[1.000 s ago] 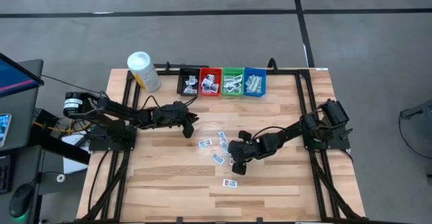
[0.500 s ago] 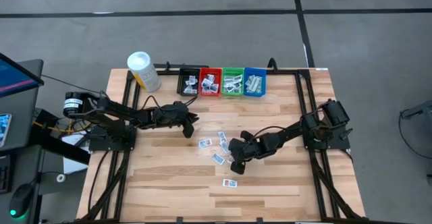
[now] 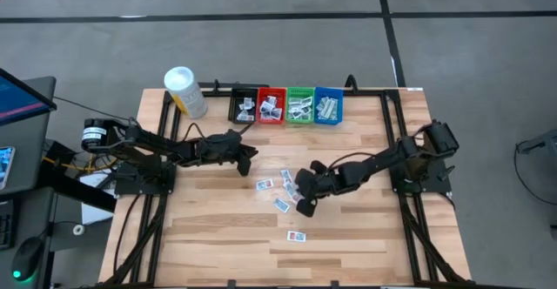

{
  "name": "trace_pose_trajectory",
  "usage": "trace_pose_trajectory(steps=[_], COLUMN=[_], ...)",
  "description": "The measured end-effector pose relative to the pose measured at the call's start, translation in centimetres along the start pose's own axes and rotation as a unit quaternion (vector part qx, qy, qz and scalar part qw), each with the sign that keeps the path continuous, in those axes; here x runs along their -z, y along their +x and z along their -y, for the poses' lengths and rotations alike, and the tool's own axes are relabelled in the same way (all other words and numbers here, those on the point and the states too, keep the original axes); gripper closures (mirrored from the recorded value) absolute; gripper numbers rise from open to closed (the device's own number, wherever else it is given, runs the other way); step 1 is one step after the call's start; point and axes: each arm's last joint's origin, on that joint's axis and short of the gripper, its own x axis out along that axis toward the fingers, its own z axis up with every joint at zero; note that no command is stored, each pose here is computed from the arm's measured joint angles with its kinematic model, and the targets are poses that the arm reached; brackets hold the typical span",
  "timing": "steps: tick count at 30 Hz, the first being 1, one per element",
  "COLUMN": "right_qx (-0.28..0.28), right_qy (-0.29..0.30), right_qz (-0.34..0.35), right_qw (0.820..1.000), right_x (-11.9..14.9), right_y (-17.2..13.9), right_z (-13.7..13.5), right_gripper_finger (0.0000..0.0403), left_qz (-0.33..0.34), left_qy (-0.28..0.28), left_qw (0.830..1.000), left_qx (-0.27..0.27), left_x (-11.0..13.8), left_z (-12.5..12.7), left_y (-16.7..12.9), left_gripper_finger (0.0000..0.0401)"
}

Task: Pick & Place First Aid Supplies
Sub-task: Put the ointment pack into the black bin

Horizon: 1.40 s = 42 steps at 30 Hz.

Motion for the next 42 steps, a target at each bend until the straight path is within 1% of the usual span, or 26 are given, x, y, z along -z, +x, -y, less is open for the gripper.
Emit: trace_pose_trajectory(steps=[4,7,10,15,22,27,31,37,42], right_qx=[0.003,0.006,0.007,-0.003,-0.019,-0.021,-0.018,-0.014,-0.014], right_qy=[0.014,0.024,0.036,0.040,0.037,0.055,0.063,0.027,0.011], right_qz=[0.025,0.034,0.048,0.094,0.178,0.212,0.226,0.249,0.258], right_qw=[1.000,0.999,0.998,0.995,0.983,0.975,0.972,0.968,0.966], right_x=[-1.1,-1.7,-2.4,-3.8,-6.1,-7.3,-8.5,-10.0,-10.6], right_y=[-0.7,-1.1,-1.3,-1.3,-1.6,-1.8,-2.1,-2.9,-3.3], right_z=[0.7,1.3,1.8,2.5,3.4,4.2,4.6,4.3,4.1], right_gripper_finger=[0.0402,0.0402,0.0402,0.0402,0.0402,0.0402,0.0401,0.0401,0.0401], left_qz=[0.005,0.013,0.021,0.022,-0.023,-0.034,-0.039,-0.047,-0.048], left_qy=[-0.014,-0.021,-0.040,-0.085,-0.166,-0.195,-0.193,-0.189,-0.188], left_qw=[0.999,0.997,0.991,0.976,0.951,0.941,0.939,0.937,0.936], left_qx=[0.035,0.079,0.125,0.198,0.259,0.275,0.283,0.291,0.292], left_x=[-0.3,-0.7,-1.2,-2.2,-3.1,-3.5,-3.4,-3.1,-3.1], left_z=[0.3,0.8,1.0,1.0,0.4,0.7,1.2,1.8,1.9], left_y=[0.0,-0.1,-0.1,-0.3,-0.2,-0.2,-0.2,-0.3,-0.3], left_gripper_finger=[0.0313,0.0313,0.0313,0.0313,0.0313,0.0313,0.0313,0.0313,0.0313])
